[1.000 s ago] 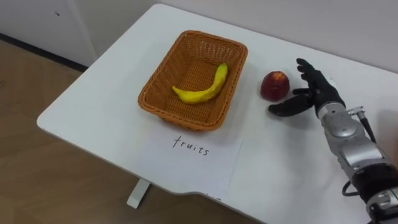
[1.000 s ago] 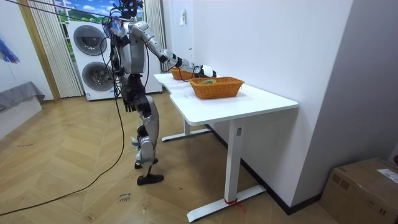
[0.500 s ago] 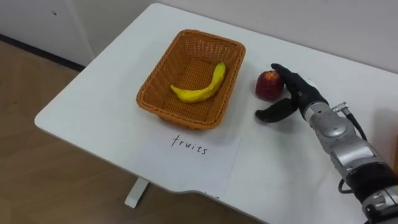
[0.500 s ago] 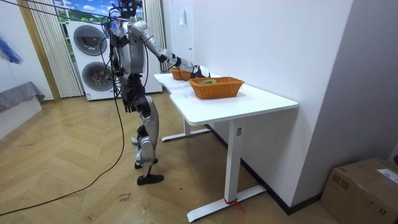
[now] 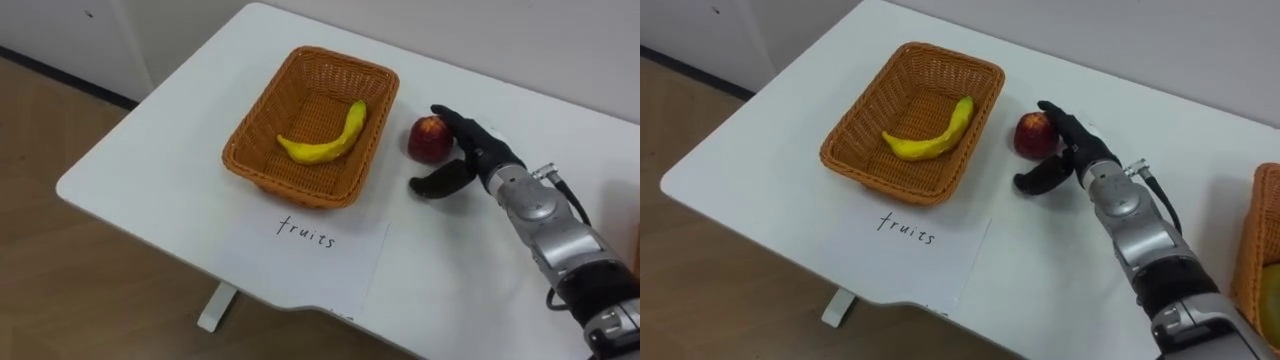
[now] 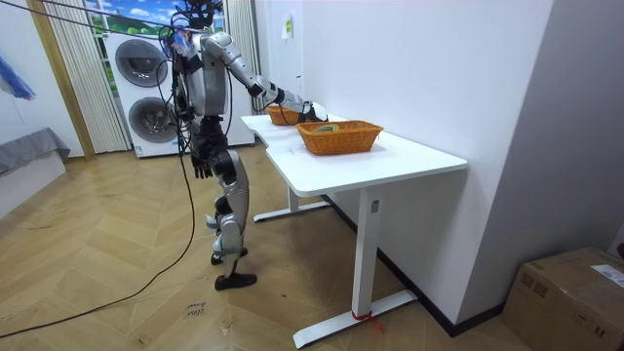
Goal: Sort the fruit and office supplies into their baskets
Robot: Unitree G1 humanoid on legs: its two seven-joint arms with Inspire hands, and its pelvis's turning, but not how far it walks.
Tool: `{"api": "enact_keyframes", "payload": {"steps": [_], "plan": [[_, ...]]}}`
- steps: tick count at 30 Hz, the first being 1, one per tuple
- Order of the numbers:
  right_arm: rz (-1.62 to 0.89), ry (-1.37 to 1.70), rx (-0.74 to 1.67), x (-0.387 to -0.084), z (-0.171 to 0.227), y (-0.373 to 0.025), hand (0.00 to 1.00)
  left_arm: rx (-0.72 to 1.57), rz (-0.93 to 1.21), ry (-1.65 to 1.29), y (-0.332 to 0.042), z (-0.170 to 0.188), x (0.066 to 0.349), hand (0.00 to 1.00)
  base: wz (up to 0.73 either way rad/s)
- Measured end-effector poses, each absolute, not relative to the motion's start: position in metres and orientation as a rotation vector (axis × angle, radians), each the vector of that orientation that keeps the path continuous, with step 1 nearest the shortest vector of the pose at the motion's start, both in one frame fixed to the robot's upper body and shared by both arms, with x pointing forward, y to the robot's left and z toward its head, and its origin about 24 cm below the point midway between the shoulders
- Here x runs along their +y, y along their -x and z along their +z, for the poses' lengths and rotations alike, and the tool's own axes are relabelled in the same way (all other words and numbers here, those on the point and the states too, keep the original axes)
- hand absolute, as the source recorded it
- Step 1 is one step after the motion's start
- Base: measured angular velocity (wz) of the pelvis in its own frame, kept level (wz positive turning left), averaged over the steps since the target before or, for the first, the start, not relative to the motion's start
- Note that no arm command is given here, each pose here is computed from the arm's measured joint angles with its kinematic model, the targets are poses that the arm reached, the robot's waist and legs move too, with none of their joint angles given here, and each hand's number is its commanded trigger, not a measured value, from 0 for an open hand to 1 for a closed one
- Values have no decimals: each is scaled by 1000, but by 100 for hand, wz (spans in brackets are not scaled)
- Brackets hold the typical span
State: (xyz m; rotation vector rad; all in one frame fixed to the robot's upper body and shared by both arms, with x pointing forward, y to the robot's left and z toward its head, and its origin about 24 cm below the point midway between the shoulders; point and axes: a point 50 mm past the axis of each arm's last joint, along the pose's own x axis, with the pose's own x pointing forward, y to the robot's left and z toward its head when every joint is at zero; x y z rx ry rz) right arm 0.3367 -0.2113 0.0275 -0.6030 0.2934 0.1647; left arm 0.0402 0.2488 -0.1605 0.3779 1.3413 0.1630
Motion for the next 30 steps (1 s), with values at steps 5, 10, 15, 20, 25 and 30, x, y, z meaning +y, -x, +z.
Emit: {"api": "enact_keyframes", "payload": {"steps": [5,10,15,20,25,30], "plan": [[170,614,285,-210,29,-337,0,1341,162,-376,-40,-160,249,0,0],[171,614,281,-209,30,-337,100,1342,162,-376,-40,-161,249,0,0],[164,614,278,-210,30,-338,100,1342,161,-376,-40,-161,249,0,0],[118,617,243,-211,36,-340,100,1347,163,-375,-39,-161,249,0,0],[103,615,229,-212,40,-342,100,1348,163,-376,-39,-161,249,0,2],[123,611,232,-207,37,-341,100,1340,162,-376,-41,-160,249,0,5]]}}
